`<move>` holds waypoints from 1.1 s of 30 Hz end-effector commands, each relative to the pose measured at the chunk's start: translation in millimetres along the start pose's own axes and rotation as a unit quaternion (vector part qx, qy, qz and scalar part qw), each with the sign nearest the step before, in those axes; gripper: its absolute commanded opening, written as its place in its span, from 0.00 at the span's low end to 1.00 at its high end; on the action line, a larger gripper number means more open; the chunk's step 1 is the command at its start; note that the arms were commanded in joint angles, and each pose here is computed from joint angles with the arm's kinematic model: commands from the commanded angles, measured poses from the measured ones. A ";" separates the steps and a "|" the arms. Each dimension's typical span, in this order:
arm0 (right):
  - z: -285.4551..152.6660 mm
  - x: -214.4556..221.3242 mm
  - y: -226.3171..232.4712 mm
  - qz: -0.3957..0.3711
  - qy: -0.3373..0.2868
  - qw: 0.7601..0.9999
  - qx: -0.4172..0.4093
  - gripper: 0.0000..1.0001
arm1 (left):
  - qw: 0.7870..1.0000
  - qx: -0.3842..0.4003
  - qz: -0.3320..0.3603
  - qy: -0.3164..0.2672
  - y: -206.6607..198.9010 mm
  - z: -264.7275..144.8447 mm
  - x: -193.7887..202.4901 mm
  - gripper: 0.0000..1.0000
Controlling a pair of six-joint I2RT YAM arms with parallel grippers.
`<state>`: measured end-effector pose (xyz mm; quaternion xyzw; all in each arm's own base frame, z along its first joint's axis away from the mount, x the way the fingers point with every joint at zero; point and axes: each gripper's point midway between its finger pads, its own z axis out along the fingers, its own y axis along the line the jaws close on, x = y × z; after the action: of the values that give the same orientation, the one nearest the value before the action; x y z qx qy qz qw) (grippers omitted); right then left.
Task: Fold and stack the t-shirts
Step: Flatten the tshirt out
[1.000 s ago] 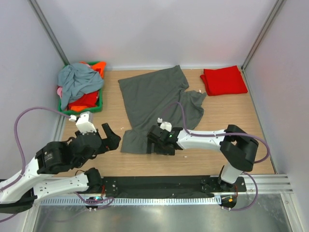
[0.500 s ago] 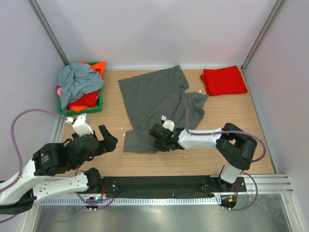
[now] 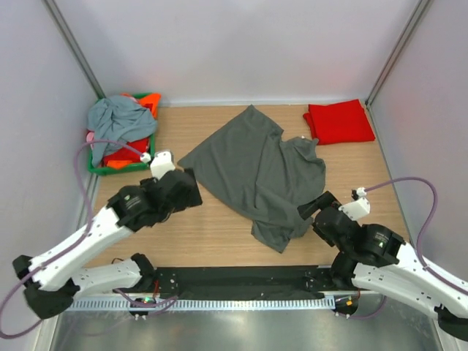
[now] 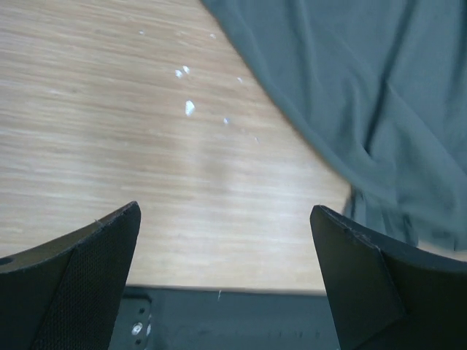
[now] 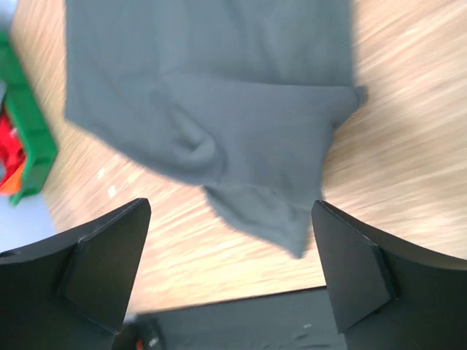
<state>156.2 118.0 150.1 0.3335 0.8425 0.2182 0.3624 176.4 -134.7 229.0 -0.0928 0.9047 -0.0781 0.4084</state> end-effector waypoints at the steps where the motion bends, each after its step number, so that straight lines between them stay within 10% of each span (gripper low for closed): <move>1: -4.8 -33.5 -33.8 0.000 -0.081 0.995 0.060 1.00 | 0.999 0.007 -0.017 0.027 -17.1 49.6 -16.8 1.00; 12: -6.0 -53.1 7.8 -0.124 -0.115 0.982 0.087 1.00 | 0.979 -0.050 -0.127 0.151 28.5 234.0 -23.1 0.89; 23: -2.7 -64.2 26.3 -0.170 -0.124 0.974 0.079 1.00 | 0.979 -0.103 -0.121 0.130 42.5 309.8 -48.1 0.84; 33: 44.4 -63.8 33.3 -0.179 -0.052 0.980 0.075 1.00 | 0.974 -0.112 -0.117 0.159 48.0 342.4 -33.8 0.32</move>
<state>216.1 80.4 171.4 0.2520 0.8719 0.0343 0.4184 442.2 -101.9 24.9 -0.2359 0.9427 -0.0316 0.2338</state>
